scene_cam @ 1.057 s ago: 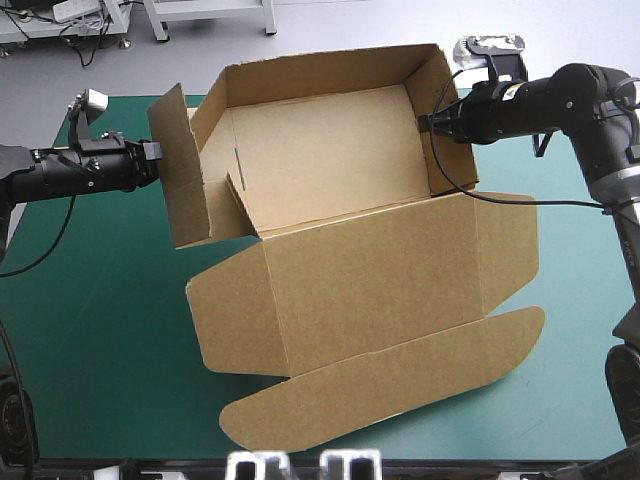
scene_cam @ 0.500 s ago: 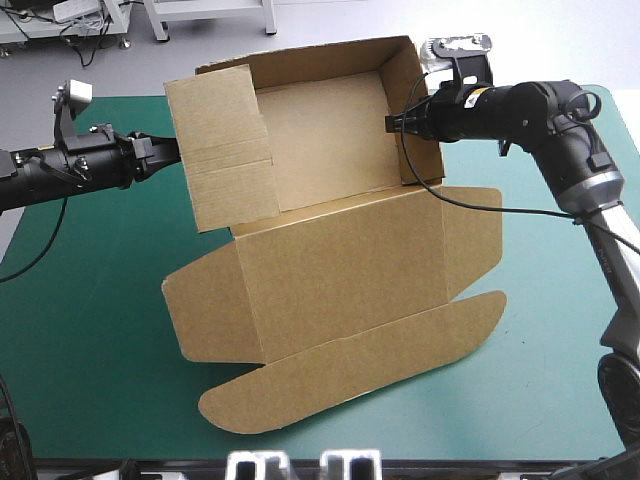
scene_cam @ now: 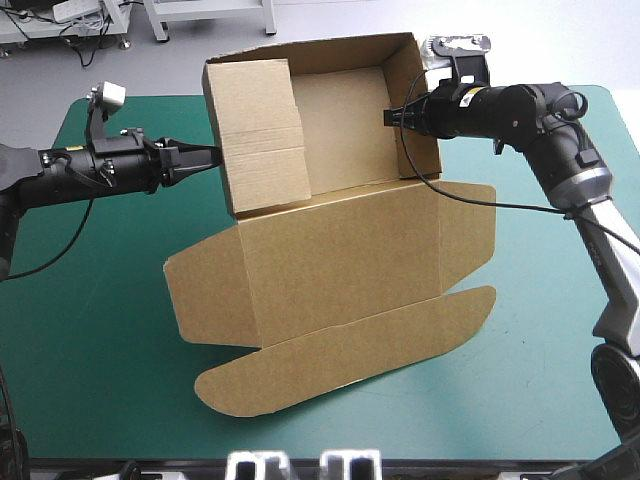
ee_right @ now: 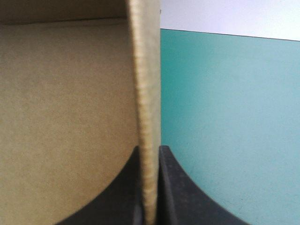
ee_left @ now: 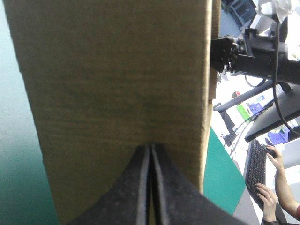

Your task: Fold the box

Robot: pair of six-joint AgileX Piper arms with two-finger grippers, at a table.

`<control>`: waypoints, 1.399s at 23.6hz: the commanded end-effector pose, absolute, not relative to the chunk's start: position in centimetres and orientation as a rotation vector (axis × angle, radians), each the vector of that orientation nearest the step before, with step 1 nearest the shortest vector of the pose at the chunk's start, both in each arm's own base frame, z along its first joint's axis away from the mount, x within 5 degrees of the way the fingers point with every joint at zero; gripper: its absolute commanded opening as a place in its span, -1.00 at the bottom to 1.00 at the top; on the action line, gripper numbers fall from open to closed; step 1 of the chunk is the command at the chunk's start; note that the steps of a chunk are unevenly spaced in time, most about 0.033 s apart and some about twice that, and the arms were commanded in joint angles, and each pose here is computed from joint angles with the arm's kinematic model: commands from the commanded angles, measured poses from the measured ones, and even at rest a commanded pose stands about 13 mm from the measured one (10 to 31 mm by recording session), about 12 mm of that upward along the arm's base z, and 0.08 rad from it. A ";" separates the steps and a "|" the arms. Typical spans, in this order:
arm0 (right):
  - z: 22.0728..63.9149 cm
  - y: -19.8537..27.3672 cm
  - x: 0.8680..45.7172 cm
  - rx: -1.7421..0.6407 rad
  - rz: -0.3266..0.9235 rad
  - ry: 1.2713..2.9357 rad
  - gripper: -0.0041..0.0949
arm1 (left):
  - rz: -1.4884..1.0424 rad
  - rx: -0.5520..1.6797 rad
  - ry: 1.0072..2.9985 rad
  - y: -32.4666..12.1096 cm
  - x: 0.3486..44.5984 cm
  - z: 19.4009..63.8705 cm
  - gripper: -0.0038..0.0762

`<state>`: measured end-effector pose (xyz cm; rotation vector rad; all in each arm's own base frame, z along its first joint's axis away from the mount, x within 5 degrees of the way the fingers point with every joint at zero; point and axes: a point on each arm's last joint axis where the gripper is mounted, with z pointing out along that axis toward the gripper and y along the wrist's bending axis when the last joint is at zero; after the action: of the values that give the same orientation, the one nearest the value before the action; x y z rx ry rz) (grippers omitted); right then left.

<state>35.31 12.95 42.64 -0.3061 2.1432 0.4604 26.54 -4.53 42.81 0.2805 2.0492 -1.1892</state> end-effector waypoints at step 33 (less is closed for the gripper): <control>46.0 20.7 30.4 -0.436 0.639 1.956 -0.92 | -0.722 0.171 2.128 -2.8 27.2 42.7 0.02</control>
<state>33.94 20.42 40.79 -0.4726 2.1260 0.4556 27.64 -2.32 40.39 0.2082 2.2607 -0.6892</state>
